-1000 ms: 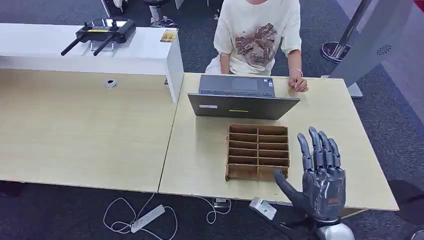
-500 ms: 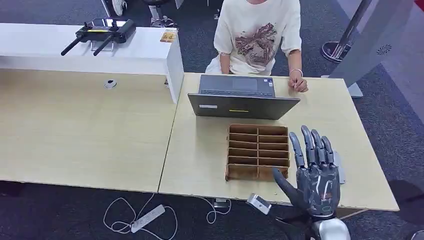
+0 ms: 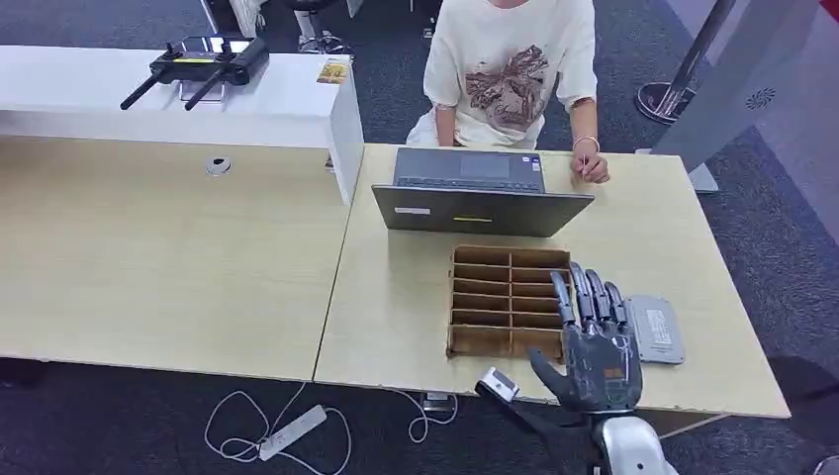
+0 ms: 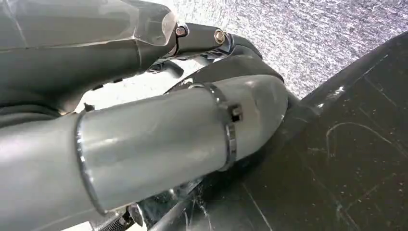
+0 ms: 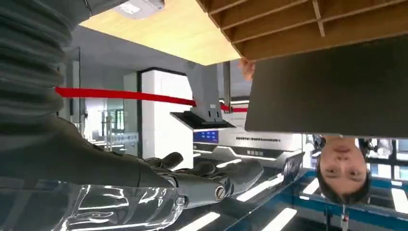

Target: Pass the card to the sensor for recognition and then transmit it.

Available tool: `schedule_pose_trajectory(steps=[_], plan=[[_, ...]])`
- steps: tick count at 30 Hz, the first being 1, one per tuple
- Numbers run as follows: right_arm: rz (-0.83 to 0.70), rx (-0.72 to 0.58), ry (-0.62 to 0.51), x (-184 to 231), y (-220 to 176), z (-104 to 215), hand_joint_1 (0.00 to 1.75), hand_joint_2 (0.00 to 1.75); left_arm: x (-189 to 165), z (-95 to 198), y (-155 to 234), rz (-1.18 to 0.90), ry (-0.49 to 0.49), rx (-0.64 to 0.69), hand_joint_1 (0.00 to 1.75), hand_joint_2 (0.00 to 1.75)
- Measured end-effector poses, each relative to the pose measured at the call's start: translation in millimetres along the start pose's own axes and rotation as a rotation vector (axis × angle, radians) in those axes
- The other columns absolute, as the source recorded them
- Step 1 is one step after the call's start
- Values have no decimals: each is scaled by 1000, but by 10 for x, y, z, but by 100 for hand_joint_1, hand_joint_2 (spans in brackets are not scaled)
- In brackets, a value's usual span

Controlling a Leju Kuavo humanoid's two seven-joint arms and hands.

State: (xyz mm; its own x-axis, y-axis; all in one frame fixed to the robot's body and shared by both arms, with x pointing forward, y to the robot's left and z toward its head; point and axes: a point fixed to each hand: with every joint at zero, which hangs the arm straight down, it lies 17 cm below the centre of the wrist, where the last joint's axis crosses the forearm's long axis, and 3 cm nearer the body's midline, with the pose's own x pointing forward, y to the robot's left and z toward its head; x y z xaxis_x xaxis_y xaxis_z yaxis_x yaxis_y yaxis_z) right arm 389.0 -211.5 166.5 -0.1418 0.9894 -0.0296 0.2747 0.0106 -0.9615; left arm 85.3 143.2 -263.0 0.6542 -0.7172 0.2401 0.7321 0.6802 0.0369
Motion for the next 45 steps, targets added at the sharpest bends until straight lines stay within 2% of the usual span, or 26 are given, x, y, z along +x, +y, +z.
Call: schedule_pose_trajectory(steps=[5, 9, 14, 26, 40, 45], plan=[[-13, 31, -12, 33, 78, 72, 0, 175, 20, 0, 11, -8, -3, -2, 0, 0], [-122, 58, -48, 148, 112, 81, 0, 175, 20, 1, 9, -7, -2, -4, 0, 0], [-163, 67, -37, 142, 121, 83, 0, 175, 20, 1, 8, -14, -2, -6, 0, 0], [-157, 149, 32, 24, 292, 134, 0, 175, 23, 1, 11, -18, -3, -5, 0, 0], [-171, 156, 49, 1, 308, 129, 0, 175, 19, 2, 11, -28, 0, -7, 0, 0], [-173, 148, 60, -33, 306, 119, 14, 175, 21, 2, 11, -35, -1, -8, 0, 0]])
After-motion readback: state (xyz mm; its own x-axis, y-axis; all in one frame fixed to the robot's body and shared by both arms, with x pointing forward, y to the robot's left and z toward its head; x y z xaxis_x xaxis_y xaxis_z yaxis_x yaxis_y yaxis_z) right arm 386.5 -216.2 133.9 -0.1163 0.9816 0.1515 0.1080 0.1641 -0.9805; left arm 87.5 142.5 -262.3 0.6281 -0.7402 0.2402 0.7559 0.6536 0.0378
